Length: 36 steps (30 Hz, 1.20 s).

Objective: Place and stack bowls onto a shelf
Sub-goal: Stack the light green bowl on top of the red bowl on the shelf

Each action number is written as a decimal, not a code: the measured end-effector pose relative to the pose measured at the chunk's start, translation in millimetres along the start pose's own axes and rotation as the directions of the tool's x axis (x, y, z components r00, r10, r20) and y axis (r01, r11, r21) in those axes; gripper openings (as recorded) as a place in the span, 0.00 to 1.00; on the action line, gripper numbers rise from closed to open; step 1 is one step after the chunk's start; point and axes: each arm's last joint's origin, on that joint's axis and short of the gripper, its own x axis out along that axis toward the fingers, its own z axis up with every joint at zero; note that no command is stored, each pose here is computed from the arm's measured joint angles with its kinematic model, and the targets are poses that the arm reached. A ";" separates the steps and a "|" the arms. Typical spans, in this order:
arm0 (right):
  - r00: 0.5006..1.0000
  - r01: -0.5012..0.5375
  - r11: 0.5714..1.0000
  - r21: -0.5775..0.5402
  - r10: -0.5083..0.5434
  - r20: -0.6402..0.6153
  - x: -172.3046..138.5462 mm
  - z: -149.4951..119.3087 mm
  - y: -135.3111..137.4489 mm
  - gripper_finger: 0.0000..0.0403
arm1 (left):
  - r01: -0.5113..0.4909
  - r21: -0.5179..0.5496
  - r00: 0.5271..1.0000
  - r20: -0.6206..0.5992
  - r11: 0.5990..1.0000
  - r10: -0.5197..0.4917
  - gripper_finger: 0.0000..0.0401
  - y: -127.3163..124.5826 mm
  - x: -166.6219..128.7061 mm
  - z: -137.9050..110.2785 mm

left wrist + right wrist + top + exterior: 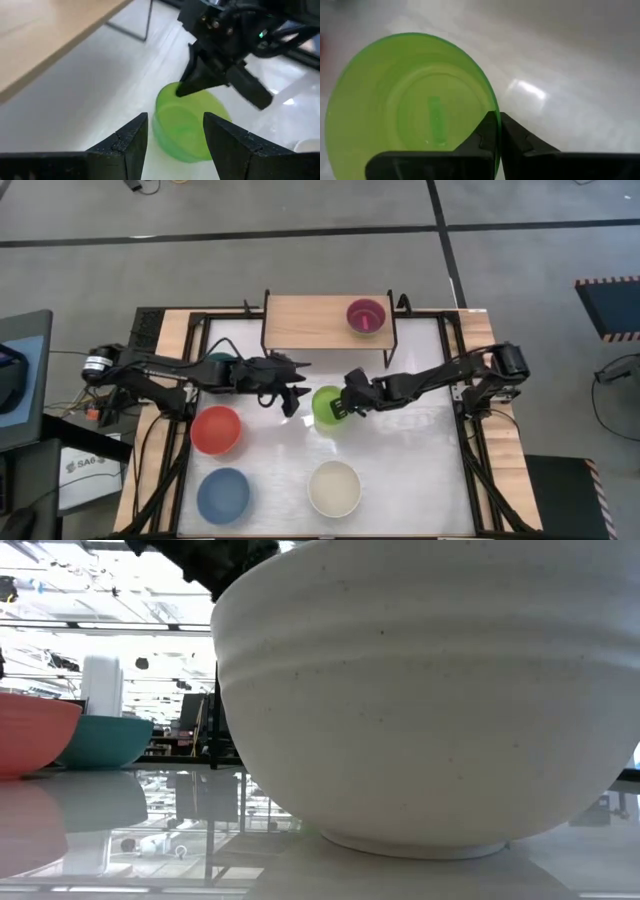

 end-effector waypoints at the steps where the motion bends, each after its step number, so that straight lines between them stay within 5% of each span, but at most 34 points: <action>1: 1.000 0.010 1.000 -0.013 -0.010 0.022 -3.6 1.8 1.2 0.07 | 0.022 0.003 1.000 0.010 1.000 -0.022 0.44 0.1 2.3 1.5; 8: 0.986 0.069 0.990 -0.122 -0.049 0.157 -30.5 21.0 16.8 0.06 | 0.110 0.007 0.994 -0.014 0.994 -0.110 0.44 8.1 28.7 0.7; 13: 0.973 0.151 0.960 -0.235 -0.102 0.209 -45.6 32.1 27.1 0.06 | 0.031 0.038 0.999 -0.032 0.999 -0.029 0.39 9.2 35.6 12.0; 18: 0.955 0.215 0.935 -0.282 -0.141 0.263 -58.1 40.9 32.2 0.06 | -0.108 0.152 0.994 0.018 0.982 0.106 0.23 7.0 30.5 32.3; 24: 0.945 0.260 0.913 -0.313 -0.174 0.278 -66.5 45.7 33.0 0.06 | -0.166 0.230 0.985 0.079 0.959 0.152 0.09 5.1 23.8 56.9; 29: 0.941 0.272 0.914 -0.303 -0.187 0.281 -64.9 49.4 30.6 0.06 | -0.135 0.236 0.989 0.089 0.962 0.117 0.12 6.0 21.7 66.7; 36: 0.941 0.273 0.911 -0.308 -0.187 0.282 -65.1 49.0 30.8 0.06 | -0.093 0.241 0.995 0.045 0.966 0.085 0.28 14.3 22.7 67.1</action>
